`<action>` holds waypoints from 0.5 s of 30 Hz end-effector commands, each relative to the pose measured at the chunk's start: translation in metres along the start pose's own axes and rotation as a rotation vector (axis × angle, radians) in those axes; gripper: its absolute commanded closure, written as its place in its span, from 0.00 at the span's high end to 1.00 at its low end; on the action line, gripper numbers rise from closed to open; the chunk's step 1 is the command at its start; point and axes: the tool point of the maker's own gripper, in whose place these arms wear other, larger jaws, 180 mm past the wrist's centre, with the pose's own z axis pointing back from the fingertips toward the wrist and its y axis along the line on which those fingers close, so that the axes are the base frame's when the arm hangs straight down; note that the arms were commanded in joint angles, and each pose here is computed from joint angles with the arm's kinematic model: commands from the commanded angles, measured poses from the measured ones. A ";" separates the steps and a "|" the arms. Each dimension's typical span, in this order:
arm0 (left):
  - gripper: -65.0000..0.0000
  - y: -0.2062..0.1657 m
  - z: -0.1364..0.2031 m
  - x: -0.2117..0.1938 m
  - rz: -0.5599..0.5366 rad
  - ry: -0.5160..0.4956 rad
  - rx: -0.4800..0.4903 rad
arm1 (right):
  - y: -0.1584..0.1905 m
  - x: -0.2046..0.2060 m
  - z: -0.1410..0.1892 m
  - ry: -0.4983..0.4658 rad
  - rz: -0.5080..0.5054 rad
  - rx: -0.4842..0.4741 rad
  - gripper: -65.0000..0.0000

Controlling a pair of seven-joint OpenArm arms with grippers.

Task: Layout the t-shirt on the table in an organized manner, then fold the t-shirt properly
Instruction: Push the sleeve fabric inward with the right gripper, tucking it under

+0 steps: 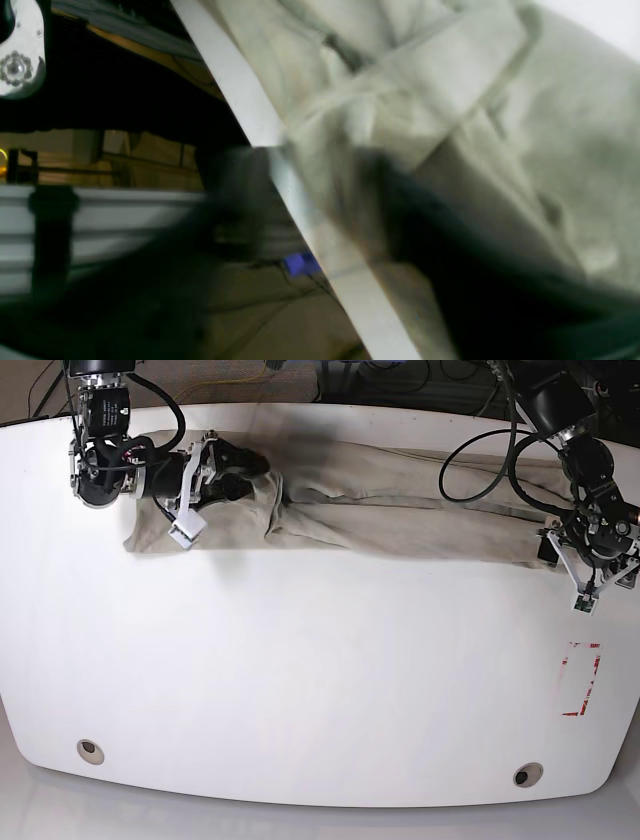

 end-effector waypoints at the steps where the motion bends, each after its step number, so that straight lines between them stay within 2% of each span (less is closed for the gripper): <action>1: 0.84 0.011 0.006 0.013 -0.002 -0.042 0.030 | 0.003 0.010 0.006 -0.028 0.025 0.008 0.74; 2: 0.84 0.011 0.006 0.013 -0.002 -0.041 0.029 | 0.005 0.011 0.006 -0.031 0.029 0.012 0.79; 4: 0.84 0.011 0.006 0.013 -0.002 -0.041 0.029 | 0.008 0.015 0.007 -0.042 0.037 0.022 0.80; 15: 0.84 0.011 0.007 0.014 -0.003 -0.044 0.032 | 0.007 0.023 0.009 -0.076 0.038 0.028 0.67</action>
